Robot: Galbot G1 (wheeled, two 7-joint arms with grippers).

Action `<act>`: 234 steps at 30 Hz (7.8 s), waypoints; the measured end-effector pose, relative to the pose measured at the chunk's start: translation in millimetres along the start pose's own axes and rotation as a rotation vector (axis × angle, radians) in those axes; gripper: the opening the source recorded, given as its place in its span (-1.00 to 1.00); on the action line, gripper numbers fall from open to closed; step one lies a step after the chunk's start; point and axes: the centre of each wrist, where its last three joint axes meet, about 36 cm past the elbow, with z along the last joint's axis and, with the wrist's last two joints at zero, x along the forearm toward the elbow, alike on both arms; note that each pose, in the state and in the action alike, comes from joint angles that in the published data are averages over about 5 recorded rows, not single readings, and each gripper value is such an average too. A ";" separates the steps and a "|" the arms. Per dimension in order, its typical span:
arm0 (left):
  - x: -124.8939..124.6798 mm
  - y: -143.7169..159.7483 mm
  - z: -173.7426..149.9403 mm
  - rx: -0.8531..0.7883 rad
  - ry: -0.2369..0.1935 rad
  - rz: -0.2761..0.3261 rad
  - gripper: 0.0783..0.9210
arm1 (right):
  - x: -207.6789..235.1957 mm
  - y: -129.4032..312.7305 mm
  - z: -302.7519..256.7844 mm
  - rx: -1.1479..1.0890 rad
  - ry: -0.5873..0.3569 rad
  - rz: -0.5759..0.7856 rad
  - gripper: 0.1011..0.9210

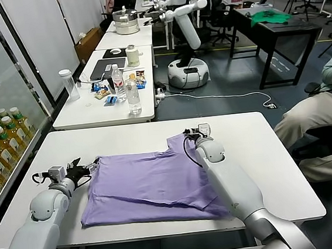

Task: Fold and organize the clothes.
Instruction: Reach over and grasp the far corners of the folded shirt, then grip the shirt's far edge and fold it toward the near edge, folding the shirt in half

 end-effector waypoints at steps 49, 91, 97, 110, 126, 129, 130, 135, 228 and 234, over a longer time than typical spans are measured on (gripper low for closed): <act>-27.5 1.1 2.4 -0.018 0.025 0.020 -0.03 | -7.2 -0.6 1.2 -0.011 0.015 0.007 -0.56; -31.4 -4.9 5.4 -0.003 0.026 0.046 -0.72 | -13.7 1.6 12.3 -0.023 0.056 -0.015 -0.86; -30.3 -3.4 3.3 -0.003 0.019 0.045 -0.98 | -13.3 0.8 12.1 -0.023 0.054 -0.015 -0.97; -23.9 -0.2 -2.2 0.009 -0.007 0.047 -0.77 | -9.7 0.6 11.8 -0.015 0.042 -0.024 -0.97; -36.9 -12.5 -4.2 0.020 0.029 0.032 0.32 | -8.6 -1.8 12.5 -0.006 0.038 -0.020 -0.97; -38.0 -11.7 -4.2 0.028 0.041 0.031 0.36 | -8.4 -2.0 12.8 -0.004 0.037 -0.019 -0.97; -38.2 -11.5 -4.2 0.032 0.044 0.032 0.32 | -8.4 -2.2 12.9 -0.003 0.037 -0.019 -0.97; -39.1 -13.7 -3.3 0.047 0.053 0.046 0.00 | -8.4 -3.4 12.9 -0.002 0.037 -0.017 -0.97; 123.7 -48.6 37.3 0.010 -0.028 0.008 0.11 | 237.7 -52.8 72.8 0.068 -0.058 -0.085 0.27; 121.4 -63.4 42.6 0.075 0.021 -0.017 0.53 | 247.1 -51.4 73.8 0.073 -0.066 -0.091 0.66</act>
